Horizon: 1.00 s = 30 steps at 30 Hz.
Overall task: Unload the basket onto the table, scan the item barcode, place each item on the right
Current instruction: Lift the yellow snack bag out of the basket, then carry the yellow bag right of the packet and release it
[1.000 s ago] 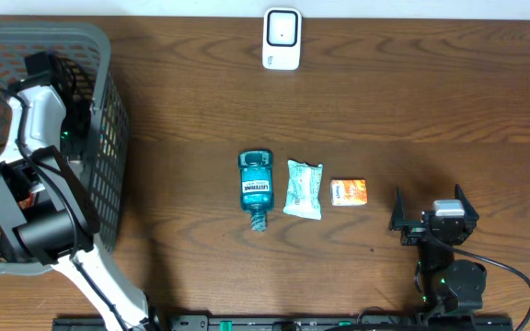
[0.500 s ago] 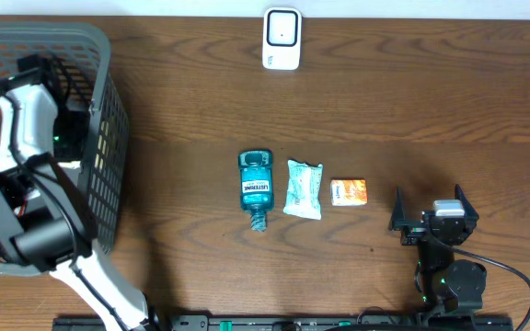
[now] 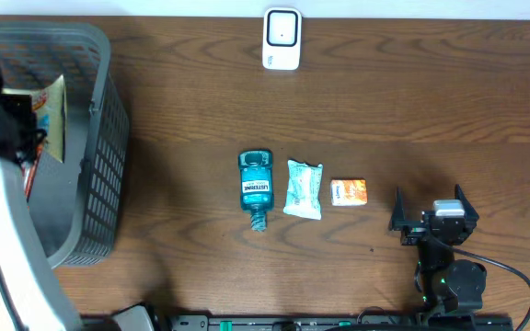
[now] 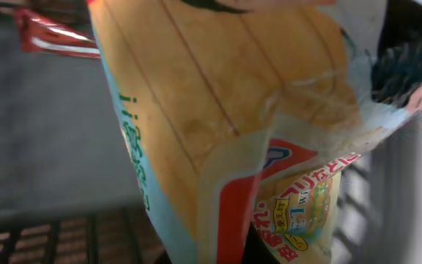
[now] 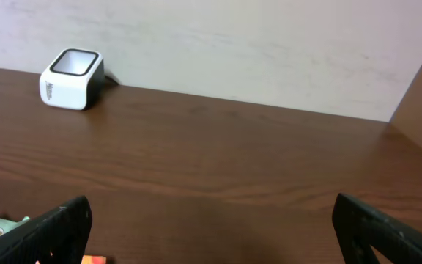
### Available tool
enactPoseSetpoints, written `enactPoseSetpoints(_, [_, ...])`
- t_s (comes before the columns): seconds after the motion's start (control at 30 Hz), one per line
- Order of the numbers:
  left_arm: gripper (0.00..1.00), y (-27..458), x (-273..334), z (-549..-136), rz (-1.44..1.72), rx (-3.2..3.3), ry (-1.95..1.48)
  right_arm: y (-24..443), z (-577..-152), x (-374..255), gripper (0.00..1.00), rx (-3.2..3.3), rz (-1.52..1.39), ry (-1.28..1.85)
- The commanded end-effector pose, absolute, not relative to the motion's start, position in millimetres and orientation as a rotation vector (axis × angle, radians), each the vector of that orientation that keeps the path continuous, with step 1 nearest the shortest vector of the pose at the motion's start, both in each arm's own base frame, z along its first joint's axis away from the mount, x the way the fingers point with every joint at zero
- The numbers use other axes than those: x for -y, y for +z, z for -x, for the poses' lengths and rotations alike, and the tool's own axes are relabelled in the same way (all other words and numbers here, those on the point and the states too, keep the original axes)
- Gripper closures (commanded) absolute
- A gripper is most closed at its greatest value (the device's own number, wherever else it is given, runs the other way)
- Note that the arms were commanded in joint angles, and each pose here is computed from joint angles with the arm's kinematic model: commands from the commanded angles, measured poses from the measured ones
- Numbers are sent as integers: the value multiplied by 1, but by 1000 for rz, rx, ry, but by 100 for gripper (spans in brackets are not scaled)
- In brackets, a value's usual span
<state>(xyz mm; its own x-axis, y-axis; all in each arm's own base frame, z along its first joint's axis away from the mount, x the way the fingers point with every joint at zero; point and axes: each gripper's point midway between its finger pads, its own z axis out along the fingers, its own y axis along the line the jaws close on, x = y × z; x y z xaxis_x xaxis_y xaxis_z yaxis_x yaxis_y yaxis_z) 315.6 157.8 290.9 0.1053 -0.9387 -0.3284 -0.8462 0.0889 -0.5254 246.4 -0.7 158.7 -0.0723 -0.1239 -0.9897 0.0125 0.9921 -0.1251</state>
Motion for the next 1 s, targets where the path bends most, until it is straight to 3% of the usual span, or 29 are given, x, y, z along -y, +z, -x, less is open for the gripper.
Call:
enactPoseSetpoints(0.0, [93,324,-114,-316,1568,-1819,-323,157,-246,4,1,-1643,82,-133])
enactPoseSetpoints(0.2, [93,347,-6,-321,1193,-2040,-534,157,-246,4,1,-1643,82,-133])
enactPoseSetpoints(0.37, [93,328,85,-326,876,-2263,-545,157,-246,4,1,-1643,81,-134])
enactPoseSetpoints(0.77, [93,209,230,-356,522,-2576,-354,157,-246,4,1,-1643,82,-133])
enactPoseSetpoints(0.97, [93,149,274,-373,457,-2632,-325,157,-246,4,1,-1643,82,-133])
